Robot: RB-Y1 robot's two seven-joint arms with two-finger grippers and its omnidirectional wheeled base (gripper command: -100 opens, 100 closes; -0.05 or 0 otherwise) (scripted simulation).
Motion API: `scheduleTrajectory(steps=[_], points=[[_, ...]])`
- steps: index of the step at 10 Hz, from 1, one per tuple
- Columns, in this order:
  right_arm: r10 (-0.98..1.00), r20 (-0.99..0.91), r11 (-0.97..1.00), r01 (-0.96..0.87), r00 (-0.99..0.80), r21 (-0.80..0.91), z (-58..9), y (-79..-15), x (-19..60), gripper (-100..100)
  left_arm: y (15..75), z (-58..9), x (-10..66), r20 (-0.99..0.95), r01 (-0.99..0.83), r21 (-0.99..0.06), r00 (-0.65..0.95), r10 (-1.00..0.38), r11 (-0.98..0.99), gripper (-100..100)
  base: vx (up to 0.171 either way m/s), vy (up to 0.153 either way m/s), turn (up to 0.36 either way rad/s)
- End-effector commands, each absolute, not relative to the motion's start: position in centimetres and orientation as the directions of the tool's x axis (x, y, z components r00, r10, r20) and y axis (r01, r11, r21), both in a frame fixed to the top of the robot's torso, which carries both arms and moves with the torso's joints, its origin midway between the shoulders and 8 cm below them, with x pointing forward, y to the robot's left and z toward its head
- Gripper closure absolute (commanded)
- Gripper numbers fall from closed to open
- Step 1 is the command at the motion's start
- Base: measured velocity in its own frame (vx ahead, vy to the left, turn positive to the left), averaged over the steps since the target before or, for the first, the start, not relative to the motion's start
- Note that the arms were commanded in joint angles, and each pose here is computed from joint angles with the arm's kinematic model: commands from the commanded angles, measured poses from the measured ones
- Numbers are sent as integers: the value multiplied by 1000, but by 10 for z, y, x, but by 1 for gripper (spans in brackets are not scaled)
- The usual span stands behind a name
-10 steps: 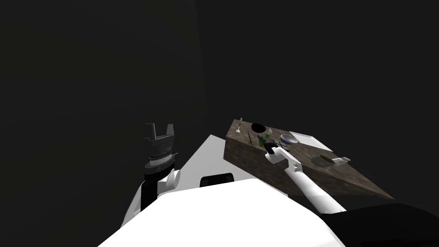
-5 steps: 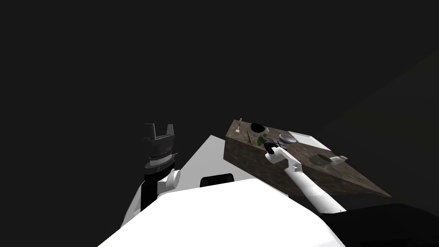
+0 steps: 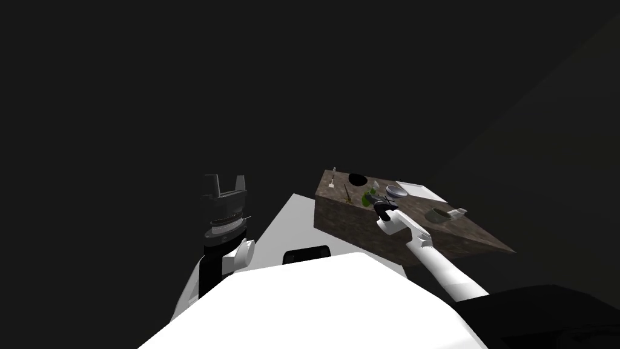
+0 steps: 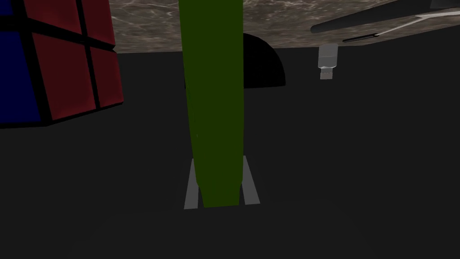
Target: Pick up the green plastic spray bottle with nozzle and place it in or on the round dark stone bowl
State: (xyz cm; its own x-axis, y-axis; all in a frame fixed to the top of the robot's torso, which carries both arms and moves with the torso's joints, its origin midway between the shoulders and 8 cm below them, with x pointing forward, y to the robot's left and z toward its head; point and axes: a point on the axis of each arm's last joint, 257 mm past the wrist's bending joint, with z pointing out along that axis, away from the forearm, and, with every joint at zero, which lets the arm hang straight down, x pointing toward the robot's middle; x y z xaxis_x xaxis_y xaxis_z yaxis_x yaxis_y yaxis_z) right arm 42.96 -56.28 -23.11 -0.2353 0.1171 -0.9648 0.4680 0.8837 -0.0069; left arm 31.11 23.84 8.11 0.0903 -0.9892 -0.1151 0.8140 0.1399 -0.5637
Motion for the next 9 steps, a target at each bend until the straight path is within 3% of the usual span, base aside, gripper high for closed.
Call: scheduleTrajectory(steps=[1,4,5,6,9], points=[[110,-965,900,435,-236,-4,-229,-554,429,100,238,81,311,-115,814,-564,90,-989,140,0,121,66,-156],[101,-965,918,398,-242,-4,-230,-544,425,100,238,81,311,-115,814,-564,90,-989,140,0,108,72,-217],[101,-965,919,394,-241,-2,-230,-543,425,0,238,81,311,-115,814,-564,90,-989,140,0,8,9,12],[124,-973,914,403,-193,36,-207,-544,433,100,238,81,311,-115,814,-564,90,-989,140,0,-68,-9,180],[157,-980,904,417,-121,94,-170,-549,441,100,238,81,311,-115,814,-564,90,-989,140,0,-103,-41,143]])
